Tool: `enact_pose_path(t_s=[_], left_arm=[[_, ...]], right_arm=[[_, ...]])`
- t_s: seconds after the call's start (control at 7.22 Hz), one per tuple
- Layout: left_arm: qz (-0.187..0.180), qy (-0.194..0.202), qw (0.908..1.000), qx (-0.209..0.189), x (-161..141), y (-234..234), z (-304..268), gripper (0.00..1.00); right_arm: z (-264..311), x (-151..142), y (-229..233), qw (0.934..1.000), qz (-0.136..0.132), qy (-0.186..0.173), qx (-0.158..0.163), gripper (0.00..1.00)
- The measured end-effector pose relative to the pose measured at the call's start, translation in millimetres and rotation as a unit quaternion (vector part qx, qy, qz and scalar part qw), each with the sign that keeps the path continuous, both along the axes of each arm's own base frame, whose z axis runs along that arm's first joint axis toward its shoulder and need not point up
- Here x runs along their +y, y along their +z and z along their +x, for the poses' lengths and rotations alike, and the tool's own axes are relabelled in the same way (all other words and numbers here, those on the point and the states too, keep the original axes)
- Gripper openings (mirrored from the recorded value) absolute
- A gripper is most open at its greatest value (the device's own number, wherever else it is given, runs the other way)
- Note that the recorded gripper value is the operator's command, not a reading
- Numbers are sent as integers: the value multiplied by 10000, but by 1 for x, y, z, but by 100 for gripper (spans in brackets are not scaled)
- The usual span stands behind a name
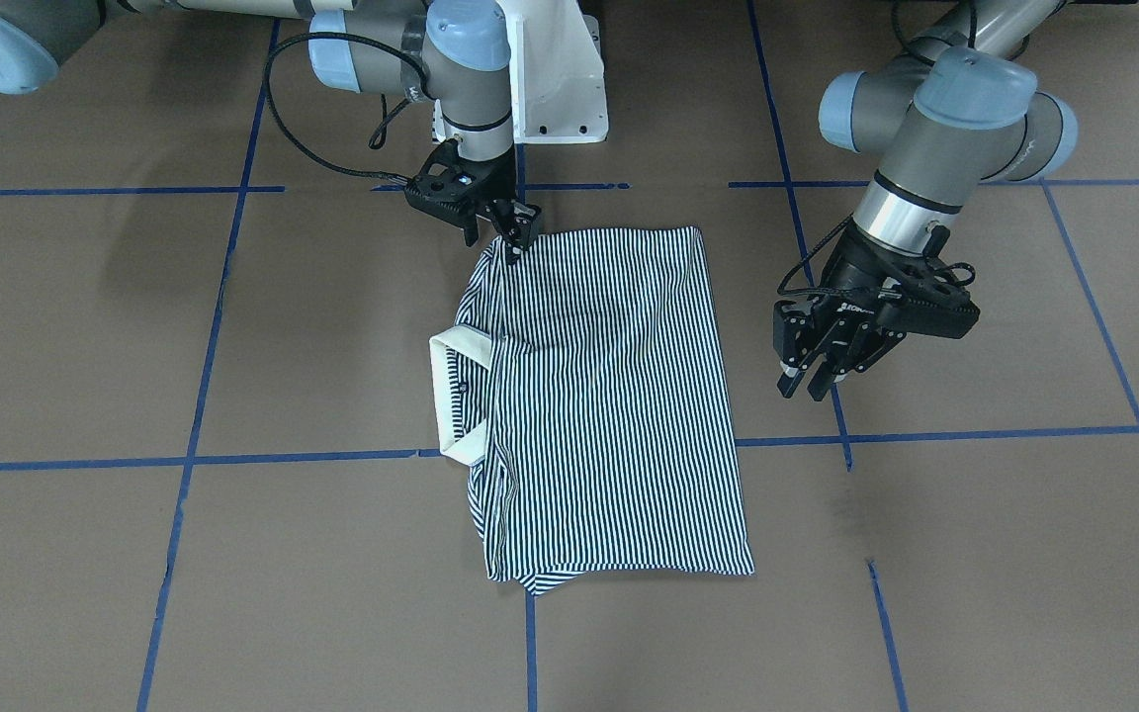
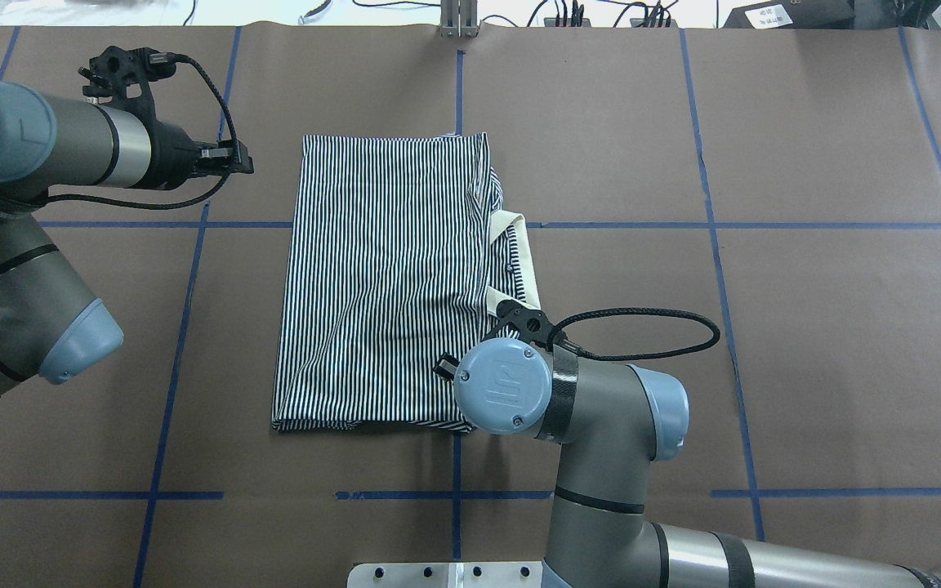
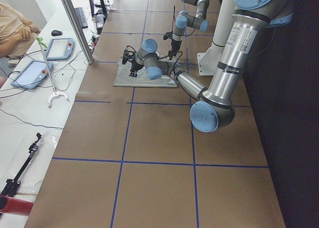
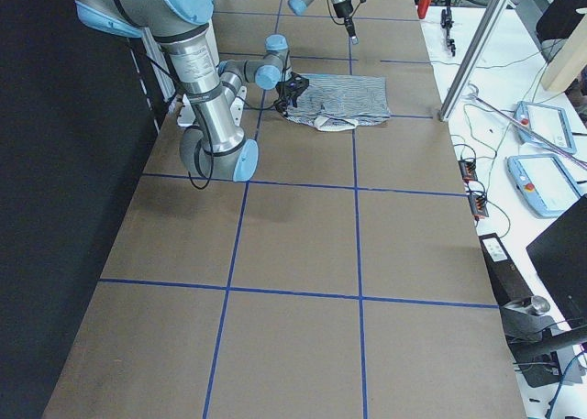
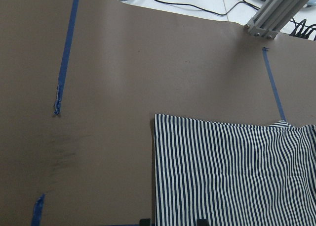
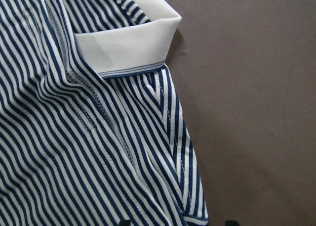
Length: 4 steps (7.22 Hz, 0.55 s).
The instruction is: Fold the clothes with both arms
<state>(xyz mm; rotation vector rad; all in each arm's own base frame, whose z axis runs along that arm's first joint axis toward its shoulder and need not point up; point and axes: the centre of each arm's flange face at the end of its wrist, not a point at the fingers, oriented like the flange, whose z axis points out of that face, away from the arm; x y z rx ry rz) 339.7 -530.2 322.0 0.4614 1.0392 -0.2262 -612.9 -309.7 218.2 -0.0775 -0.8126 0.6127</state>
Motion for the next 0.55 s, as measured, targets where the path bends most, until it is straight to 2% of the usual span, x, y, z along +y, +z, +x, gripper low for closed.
enact_pose_path(t_s=[0.55], left_arm=[[-17, -4, 10000, -17, 0, 1, 0, 43]], right_arm=[[-7, 0, 8, 9999, 12, -58, 112, 70]])
